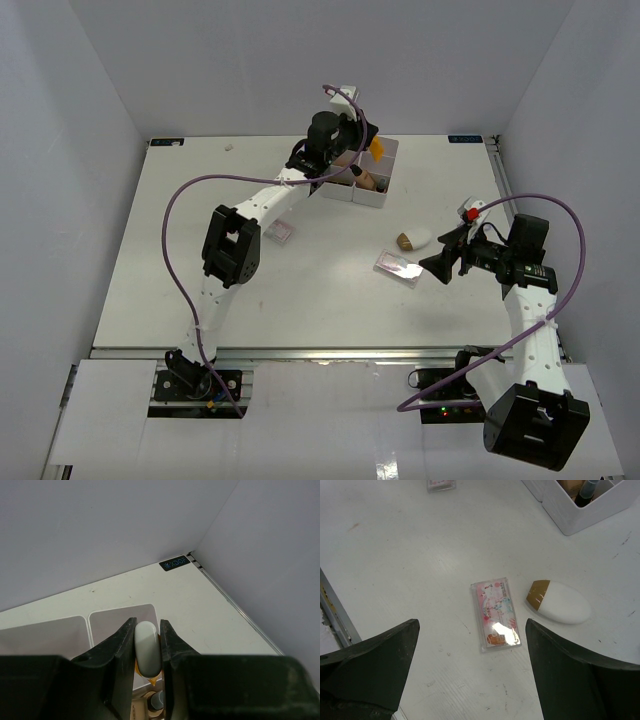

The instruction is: Organize the makeup

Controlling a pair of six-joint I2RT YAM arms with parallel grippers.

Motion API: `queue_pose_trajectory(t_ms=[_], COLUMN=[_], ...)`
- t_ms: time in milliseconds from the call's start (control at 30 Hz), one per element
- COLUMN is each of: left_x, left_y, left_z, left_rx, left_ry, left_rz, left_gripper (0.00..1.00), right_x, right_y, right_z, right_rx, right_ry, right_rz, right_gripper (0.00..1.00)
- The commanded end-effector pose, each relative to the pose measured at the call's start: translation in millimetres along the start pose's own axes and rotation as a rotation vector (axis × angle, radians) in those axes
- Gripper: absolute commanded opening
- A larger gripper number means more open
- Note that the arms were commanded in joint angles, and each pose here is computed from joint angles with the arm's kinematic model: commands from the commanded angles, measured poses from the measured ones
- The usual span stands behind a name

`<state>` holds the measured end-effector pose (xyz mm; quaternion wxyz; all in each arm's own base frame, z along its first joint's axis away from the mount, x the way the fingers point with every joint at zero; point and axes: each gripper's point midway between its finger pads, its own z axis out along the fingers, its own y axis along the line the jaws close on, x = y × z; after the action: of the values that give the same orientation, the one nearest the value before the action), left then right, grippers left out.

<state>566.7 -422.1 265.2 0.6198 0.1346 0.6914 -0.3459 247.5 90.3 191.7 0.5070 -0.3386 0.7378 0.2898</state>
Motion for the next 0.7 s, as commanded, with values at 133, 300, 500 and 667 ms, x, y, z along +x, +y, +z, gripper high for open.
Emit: queue_pose_trajectory(t_ms=[133, 300, 500, 667], left_x=[-7, 6, 17, 23], left_y=[-3, 2, 7, 14], left_z=[2, 5, 7, 10], left_rx=[0.023, 0.011, -0.002, -0.022], left_ry=[-0.028, -0.012, 0.003, 0.002], left_rz=[0.024, 0.028, 0.025, 0.039], left_gripper=[0.0, 0.0, 0.01, 0.01], right_x=[-2, -2, -2, -1], right_y=[-2, -3, -2, -2], right_z=[1, 0, 0, 0], right_rx=[-0.002, -0.002, -0.004, -0.007], right_ry=[-0.016, -0.02, -0.02, -0.021], right_rz=[-0.01, -0.008, -0.006, -0.004], right_gripper=[0.93, 0.93, 0.93, 0.93])
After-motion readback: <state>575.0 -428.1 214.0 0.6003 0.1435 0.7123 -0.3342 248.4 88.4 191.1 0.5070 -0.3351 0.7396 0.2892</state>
